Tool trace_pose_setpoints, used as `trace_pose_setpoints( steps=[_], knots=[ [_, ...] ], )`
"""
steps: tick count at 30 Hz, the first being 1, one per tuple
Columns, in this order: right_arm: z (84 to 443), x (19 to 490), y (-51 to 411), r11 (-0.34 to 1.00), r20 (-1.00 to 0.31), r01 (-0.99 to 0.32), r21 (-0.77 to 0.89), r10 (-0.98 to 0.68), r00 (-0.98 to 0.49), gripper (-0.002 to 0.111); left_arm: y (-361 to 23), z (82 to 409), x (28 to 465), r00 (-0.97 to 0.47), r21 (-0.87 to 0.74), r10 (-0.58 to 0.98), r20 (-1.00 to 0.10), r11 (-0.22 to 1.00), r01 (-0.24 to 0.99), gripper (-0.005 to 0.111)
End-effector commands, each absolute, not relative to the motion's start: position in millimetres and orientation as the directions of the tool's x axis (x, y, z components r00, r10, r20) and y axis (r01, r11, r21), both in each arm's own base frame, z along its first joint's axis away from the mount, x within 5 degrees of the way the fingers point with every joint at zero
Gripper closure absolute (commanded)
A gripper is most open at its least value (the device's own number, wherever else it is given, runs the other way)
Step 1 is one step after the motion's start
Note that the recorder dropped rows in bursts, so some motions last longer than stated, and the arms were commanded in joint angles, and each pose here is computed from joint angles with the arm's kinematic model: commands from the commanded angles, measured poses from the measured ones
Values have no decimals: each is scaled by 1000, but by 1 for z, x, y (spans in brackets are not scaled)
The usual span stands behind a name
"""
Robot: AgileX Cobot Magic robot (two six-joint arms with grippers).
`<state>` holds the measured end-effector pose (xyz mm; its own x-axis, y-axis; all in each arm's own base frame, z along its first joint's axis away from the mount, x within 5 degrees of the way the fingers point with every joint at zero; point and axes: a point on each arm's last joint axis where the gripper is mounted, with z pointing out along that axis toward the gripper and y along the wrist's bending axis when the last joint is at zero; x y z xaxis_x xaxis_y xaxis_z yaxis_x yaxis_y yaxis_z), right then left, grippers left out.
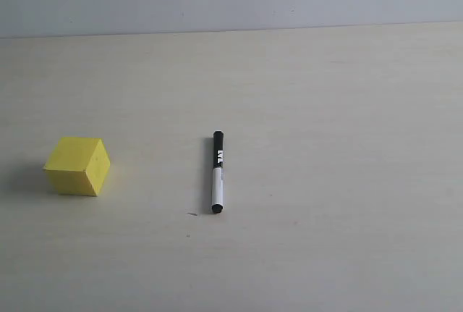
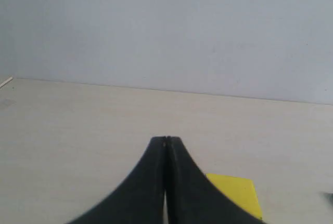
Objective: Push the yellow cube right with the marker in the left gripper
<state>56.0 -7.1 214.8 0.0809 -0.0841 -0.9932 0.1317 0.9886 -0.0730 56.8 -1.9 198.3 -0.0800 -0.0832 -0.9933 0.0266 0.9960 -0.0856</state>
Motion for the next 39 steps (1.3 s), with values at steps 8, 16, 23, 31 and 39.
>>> trace_pose_setpoints(
  steps=[8,16,23,31,39],
  knots=[
    [214,56,-7,988,-993,138,-74,-86,83,108,-2,199,56,-70,-94,-92,-993,995,28,107],
    [214,56,-7,988,-993,138,-74,-86,83,108,-2,215,56,117,192,190,-975,981,13,107],
    [214,56,-7,988,-993,138,-74,-86,83,108,-2,216,56,96,-434,-441,-892,897,83,107],
    [214,56,-7,988,-993,138,-74,-86,83,108,-2,224,55,164,-454,-470,-867,882,124,107],
    [212,56,-8,987,-995,140,-74,-83,63,108,-2,235,51,274,-437,-473,-837,880,184,107]
  ],
)
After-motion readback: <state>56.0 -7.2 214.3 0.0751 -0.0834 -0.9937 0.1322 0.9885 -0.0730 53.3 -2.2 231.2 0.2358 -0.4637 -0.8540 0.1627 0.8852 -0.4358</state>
